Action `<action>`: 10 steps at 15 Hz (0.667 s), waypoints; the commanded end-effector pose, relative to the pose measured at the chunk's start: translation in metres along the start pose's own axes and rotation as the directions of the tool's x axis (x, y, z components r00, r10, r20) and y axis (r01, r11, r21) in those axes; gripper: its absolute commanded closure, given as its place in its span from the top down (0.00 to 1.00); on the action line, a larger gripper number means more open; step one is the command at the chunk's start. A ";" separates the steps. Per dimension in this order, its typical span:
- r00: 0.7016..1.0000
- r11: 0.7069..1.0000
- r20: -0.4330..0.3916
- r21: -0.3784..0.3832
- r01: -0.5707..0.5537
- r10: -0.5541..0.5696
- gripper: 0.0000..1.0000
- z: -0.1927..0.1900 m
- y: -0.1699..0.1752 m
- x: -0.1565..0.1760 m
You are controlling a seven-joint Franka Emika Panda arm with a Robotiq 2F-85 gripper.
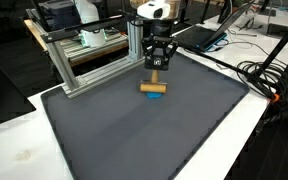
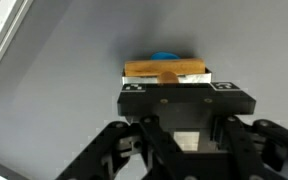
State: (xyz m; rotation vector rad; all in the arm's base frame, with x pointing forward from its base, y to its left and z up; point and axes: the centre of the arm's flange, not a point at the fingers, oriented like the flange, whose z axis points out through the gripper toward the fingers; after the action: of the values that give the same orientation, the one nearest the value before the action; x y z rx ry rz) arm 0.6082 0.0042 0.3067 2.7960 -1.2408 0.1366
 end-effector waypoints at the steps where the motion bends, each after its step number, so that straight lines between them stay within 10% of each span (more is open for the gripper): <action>1: 1.000 1.000 0.009 -0.001 -0.026 0.026 0.22 0.006 -0.010 0.006; 10: 1.000 1.000 0.024 0.009 -0.020 0.020 0.22 0.027 -0.008 0.015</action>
State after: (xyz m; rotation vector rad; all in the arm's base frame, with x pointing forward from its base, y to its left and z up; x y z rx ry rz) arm 0.6149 0.0005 0.3056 2.7911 -1.2624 0.1300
